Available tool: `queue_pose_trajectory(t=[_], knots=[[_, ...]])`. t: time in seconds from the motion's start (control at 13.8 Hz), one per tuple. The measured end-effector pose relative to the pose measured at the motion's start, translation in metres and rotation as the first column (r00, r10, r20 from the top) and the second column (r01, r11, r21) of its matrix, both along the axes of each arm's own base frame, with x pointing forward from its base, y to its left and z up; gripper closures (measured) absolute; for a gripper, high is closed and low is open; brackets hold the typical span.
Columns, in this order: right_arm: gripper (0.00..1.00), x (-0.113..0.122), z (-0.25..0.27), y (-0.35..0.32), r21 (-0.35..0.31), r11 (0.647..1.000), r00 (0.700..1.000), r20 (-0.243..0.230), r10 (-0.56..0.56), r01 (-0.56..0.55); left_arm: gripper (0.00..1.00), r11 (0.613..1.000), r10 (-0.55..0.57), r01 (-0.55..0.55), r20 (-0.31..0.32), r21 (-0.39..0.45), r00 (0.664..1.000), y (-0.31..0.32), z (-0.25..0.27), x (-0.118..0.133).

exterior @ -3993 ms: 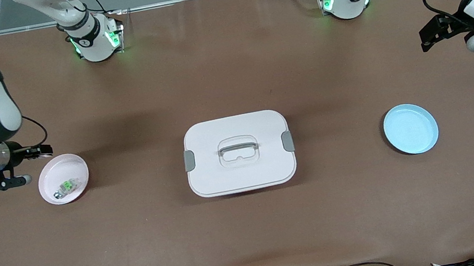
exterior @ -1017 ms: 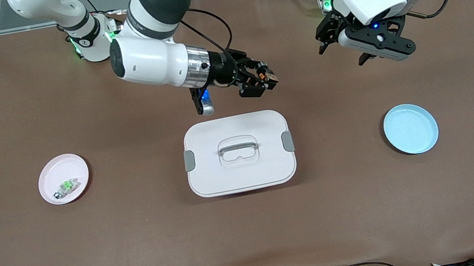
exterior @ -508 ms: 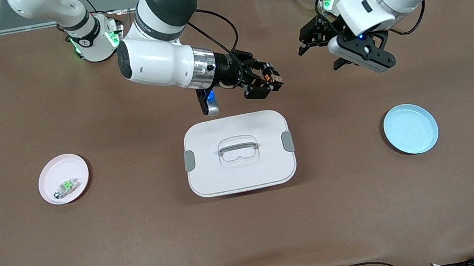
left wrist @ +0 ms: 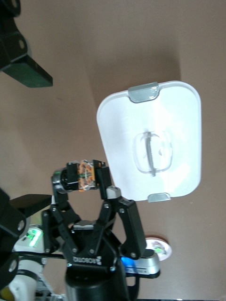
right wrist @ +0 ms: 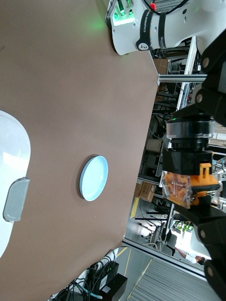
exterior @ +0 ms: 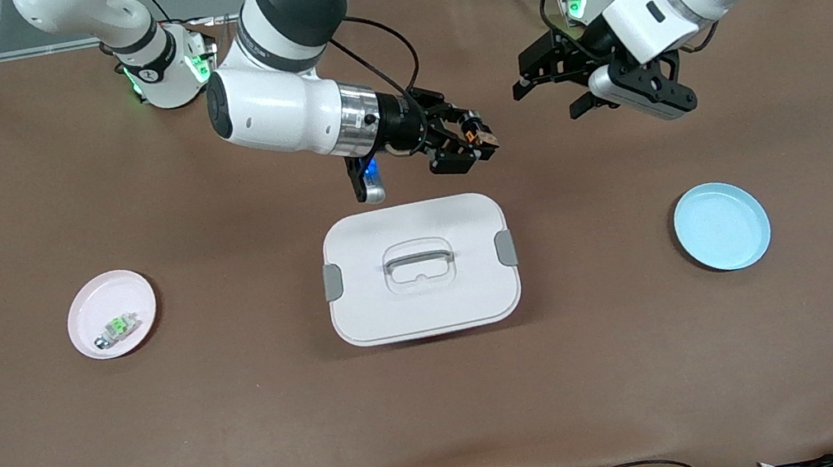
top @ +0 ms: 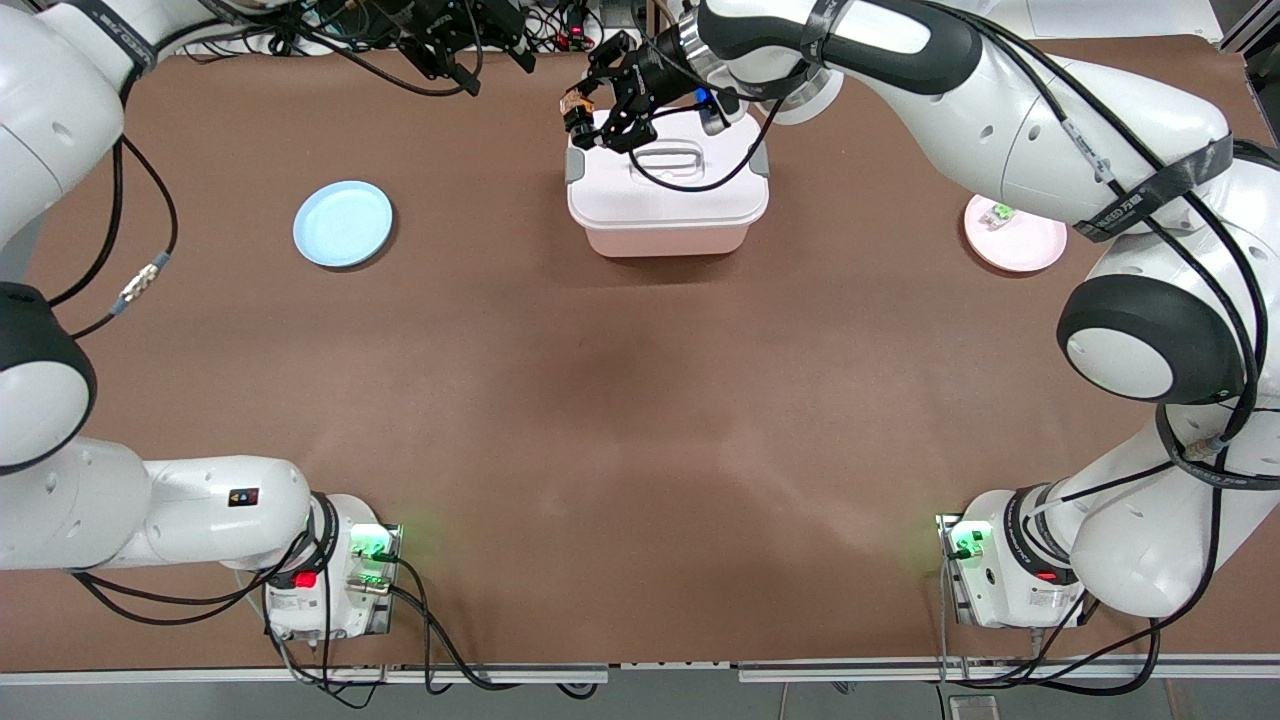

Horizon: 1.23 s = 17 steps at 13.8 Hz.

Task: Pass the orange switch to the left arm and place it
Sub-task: 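Close the left gripper on the switch held by the right gripper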

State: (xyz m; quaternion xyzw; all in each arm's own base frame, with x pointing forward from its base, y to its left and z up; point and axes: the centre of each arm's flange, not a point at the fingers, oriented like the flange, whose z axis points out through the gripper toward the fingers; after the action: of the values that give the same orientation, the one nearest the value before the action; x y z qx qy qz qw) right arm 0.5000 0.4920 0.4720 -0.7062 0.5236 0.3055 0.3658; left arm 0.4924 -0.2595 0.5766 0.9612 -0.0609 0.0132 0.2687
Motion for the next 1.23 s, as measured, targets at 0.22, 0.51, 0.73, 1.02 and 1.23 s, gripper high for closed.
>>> queue_pose_trajectory(t=[0.22, 0.51, 0.73, 1.02, 1.23], knots=[[0.27, 0.000, 0.000, 0.000, 0.000, 1.000, 1.000, 0.000, 0.000, 0.000, 0.00, 0.998, 0.061, -0.061, 0.005, 0.000, 0.998, -0.018, -0.015, -0.007], [0.27, 0.000, 0.000, 0.000, 0.000, 1.000, 1.000, 0.000, 0.001, -0.001, 0.07, 0.994, 0.107, -0.108, -0.039, -0.021, 0.993, -0.028, -0.022, -0.013], [0.27, 0.000, 0.000, 0.000, 0.001, 1.000, 1.000, 0.000, 0.001, -0.001, 0.09, 0.992, 0.120, -0.122, -0.040, -0.040, 0.992, -0.036, -0.033, -0.017], [0.27, 0.000, 0.001, 0.001, 0.001, 1.000, 1.000, 0.001, 0.002, -0.002, 0.12, 0.991, 0.126, -0.128, -0.035, -0.038, 0.991, -0.043, -0.045, -0.021], [0.27, 0.000, 0.001, 0.001, 0.002, 1.000, 1.000, 0.000, 0.002, -0.002, 0.17, 0.990, 0.131, -0.132, -0.030, -0.041, 0.991, -0.046, -0.050, -0.019]])
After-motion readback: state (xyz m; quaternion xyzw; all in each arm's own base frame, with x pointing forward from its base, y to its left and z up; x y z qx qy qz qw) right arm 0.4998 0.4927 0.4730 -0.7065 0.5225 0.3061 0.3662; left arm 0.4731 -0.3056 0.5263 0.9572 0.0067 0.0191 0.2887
